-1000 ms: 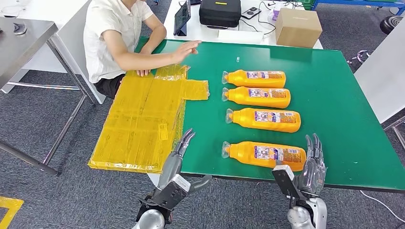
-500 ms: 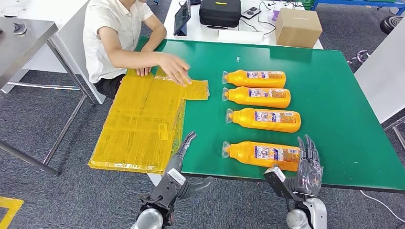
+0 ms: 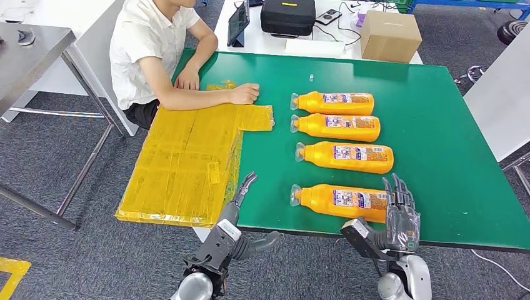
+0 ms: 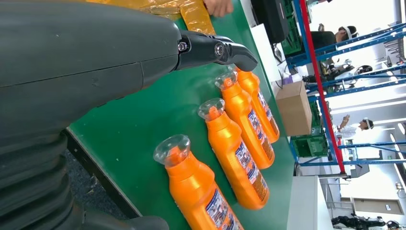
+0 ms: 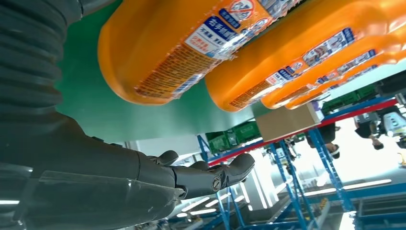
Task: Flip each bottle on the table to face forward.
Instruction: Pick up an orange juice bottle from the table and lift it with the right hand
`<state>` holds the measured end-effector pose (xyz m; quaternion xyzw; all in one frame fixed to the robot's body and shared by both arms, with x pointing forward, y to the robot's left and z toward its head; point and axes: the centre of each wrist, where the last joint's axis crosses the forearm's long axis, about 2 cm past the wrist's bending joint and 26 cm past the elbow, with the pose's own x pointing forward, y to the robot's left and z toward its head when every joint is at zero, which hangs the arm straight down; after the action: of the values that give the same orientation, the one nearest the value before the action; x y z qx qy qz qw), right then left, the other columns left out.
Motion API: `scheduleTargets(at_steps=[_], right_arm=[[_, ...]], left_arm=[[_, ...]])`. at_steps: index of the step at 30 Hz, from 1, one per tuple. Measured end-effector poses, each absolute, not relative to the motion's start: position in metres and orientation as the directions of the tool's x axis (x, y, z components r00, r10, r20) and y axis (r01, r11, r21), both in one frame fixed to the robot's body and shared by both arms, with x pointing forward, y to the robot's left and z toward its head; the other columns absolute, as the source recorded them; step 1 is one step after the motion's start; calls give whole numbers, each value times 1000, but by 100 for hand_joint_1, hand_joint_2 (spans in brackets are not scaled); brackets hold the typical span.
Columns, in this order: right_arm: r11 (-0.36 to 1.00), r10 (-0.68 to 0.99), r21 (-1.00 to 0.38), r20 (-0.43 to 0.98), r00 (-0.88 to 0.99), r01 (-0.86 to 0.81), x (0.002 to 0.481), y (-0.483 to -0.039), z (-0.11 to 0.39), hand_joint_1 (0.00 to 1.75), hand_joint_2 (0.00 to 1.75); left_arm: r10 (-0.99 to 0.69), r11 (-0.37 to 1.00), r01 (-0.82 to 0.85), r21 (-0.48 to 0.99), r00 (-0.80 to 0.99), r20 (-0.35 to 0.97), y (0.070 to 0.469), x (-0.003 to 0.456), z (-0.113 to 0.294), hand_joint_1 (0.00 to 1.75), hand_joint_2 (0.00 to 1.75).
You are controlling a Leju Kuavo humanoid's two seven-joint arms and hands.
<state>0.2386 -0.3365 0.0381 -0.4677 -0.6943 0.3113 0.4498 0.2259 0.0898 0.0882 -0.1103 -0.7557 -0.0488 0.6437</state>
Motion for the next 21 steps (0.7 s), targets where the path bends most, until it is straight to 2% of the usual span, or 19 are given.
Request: scheduleTargets(at_steps=[8, 17, 21], right_arm=[[339, 941, -884, 319, -114, 321, 242, -338, 36, 0, 175], [279, 958, -952, 268, -99, 129, 245, -351, 30, 0, 175], [240, 968, -966, 231, -100, 99, 247, -356, 31, 0, 175]], left_arm=[[97, 971, 233, -59, -158, 983, 90, 227, 89, 0, 175], [102, 960, 273, -62, -135, 985, 87, 228, 91, 0, 175], [107, 955, 288, -66, -131, 986, 86, 227, 92, 0, 175]])
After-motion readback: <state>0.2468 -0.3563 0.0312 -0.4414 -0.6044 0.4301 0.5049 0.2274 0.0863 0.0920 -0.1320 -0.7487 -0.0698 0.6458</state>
